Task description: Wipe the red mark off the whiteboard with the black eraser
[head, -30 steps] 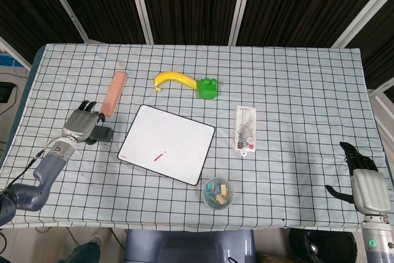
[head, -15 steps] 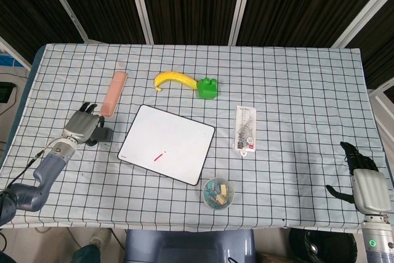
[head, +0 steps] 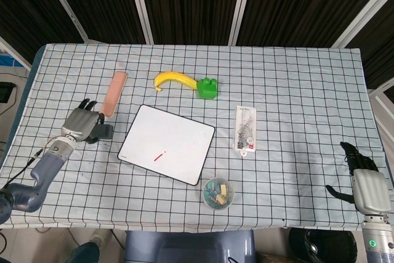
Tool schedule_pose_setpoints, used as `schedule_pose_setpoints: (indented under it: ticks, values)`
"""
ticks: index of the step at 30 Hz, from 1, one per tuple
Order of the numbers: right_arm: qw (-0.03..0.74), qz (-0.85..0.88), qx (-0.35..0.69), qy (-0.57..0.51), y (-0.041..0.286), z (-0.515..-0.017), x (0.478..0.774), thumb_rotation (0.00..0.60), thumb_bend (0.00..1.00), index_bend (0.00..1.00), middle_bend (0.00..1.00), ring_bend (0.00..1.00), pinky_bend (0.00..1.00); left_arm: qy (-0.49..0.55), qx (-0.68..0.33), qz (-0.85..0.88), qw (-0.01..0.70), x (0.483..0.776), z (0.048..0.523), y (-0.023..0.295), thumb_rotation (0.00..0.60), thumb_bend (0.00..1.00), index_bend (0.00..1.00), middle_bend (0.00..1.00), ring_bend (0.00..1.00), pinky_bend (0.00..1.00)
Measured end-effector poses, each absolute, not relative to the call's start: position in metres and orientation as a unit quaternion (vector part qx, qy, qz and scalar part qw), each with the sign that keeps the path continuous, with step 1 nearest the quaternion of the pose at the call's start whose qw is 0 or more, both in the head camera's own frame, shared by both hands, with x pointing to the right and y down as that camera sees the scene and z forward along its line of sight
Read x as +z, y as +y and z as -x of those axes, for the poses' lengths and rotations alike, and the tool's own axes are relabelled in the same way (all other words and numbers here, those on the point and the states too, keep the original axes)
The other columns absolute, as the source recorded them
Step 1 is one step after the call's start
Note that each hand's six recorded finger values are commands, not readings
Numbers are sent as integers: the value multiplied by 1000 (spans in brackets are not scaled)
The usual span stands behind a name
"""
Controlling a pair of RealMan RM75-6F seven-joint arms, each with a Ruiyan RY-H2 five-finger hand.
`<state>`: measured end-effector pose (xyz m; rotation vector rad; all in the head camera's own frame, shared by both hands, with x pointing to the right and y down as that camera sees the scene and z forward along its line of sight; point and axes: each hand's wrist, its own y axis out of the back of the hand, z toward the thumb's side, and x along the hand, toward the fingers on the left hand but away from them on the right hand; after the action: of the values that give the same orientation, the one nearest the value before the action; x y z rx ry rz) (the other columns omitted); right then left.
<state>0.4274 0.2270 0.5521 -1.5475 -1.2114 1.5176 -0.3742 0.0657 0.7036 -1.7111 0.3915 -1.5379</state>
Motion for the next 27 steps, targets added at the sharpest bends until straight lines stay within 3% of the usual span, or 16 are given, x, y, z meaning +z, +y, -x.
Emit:
schedule_pose_setpoints:
  ticks: [16,27]
  values:
    - [322,590,578,-463,227,-427,552,600,64,99,124,218,217,108,-524,712,454,649,289,81,600,213,425,454,56,9]
    - [323,590,578,-463,227,-428,551,600,64,99,123,218,217,82,-467,724,501,648,210,92,600,213,438,465,57,9]
